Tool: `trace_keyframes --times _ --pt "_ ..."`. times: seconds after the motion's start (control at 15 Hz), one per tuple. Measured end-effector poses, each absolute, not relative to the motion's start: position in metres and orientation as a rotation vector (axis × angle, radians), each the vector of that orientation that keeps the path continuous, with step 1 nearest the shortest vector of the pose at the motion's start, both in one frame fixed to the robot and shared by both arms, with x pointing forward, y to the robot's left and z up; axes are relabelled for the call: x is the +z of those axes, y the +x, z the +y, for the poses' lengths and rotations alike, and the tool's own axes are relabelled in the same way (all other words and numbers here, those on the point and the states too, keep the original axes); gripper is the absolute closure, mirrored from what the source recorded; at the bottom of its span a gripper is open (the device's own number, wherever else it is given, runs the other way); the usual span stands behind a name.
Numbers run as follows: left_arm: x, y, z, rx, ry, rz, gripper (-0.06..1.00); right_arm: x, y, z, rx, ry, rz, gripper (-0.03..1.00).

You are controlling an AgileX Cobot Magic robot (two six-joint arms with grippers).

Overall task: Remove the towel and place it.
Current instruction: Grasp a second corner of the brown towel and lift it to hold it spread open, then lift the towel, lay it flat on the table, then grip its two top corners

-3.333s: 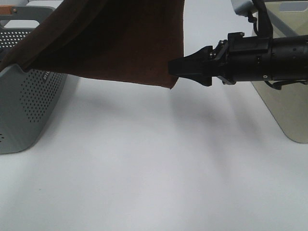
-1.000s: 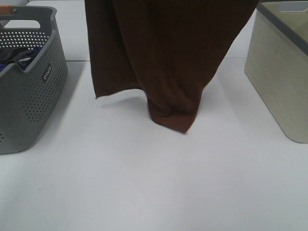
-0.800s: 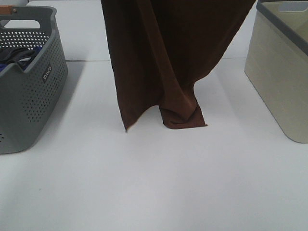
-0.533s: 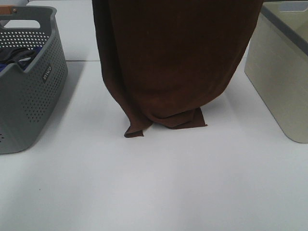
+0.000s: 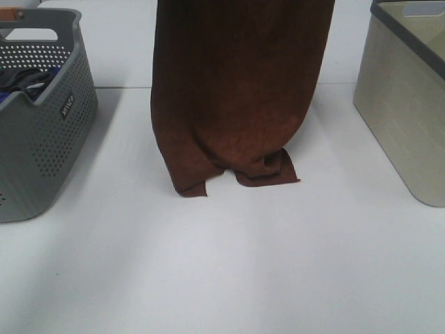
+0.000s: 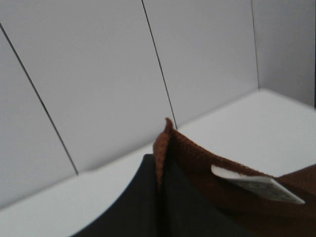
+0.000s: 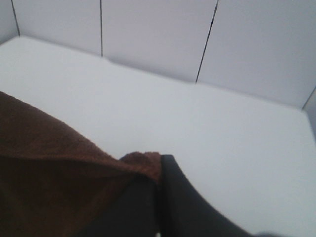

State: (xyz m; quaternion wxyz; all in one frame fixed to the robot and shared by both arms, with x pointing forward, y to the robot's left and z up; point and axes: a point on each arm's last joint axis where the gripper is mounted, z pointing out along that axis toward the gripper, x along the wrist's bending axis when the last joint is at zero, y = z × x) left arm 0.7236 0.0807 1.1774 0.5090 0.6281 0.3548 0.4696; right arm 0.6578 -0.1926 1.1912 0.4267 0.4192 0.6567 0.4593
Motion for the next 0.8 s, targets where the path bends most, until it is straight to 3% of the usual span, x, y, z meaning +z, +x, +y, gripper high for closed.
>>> trace_keyframes --times 0.4,0.6,0.8 --pt "1.254 0.709 0.108 1.231 1.043 0.478 0.94 1.259 0.648 -0.196 1.264 0.735 1.292 0.97" --pt "1.252 0.711 0.11 1.238 1.072 0.515 0.94 1.256 0.647 -0.196 1.239 0.767 1.352 0.97" --pt "1.218 0.725 0.104 1.191 1.281 0.746 0.94 1.233 0.649 -0.195 1.133 0.888 1.577 0.97"
